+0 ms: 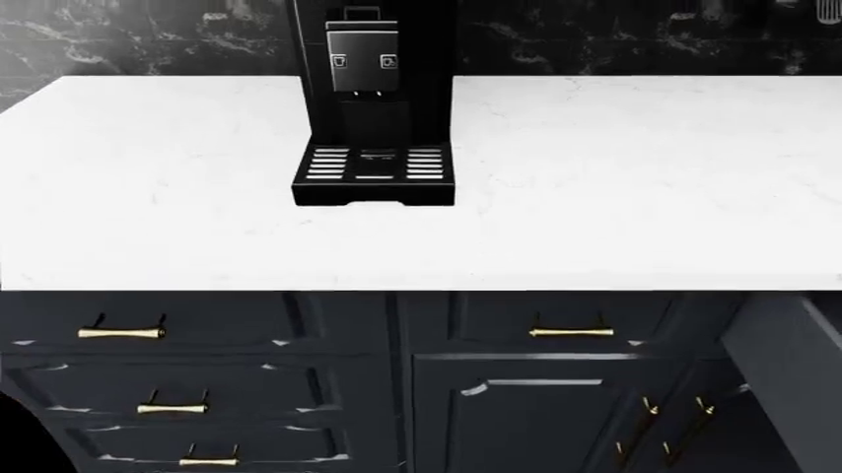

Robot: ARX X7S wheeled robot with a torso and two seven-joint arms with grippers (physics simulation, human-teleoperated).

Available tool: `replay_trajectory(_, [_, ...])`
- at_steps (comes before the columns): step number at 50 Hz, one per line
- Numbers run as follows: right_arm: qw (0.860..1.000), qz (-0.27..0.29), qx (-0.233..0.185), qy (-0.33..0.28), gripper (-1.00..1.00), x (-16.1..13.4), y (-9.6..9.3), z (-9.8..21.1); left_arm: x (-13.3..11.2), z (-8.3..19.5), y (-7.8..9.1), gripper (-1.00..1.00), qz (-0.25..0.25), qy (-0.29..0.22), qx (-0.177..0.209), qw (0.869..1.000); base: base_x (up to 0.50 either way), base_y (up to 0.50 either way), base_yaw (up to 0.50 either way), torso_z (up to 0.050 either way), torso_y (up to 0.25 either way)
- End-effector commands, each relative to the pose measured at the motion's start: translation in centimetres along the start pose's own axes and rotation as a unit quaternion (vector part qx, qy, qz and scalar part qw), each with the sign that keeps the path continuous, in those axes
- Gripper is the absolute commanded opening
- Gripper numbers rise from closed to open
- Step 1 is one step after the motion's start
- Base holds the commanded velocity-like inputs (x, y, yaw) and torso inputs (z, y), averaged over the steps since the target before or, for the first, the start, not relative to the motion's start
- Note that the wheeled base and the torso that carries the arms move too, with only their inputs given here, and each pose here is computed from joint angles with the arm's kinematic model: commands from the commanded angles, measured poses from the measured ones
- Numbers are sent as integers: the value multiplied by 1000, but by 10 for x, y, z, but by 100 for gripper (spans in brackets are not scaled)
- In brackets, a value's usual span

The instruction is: Pick and place the shaker into the drawer. Then close the cabinet.

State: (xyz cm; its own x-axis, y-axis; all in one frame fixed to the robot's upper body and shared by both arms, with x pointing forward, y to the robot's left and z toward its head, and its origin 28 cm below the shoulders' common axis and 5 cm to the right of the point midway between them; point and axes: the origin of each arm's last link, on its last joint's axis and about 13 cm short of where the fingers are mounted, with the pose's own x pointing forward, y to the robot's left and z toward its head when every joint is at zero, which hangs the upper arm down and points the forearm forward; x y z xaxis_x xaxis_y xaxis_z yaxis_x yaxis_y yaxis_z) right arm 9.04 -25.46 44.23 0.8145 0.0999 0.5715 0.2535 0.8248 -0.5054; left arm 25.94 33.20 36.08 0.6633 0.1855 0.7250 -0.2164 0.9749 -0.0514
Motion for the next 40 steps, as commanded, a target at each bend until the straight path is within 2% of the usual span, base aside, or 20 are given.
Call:
replay_trajectory(1, [999,11,-16,-29,100,5,2,12,-6,-5,3,100,-2,4,-13,1000,500,0,0,0,0])
replay_trajectory(40, [998,46,0,-35,100,4,13,0,-21,-9,-1,100,-13,14,-25,999,500,0,0,0,0])
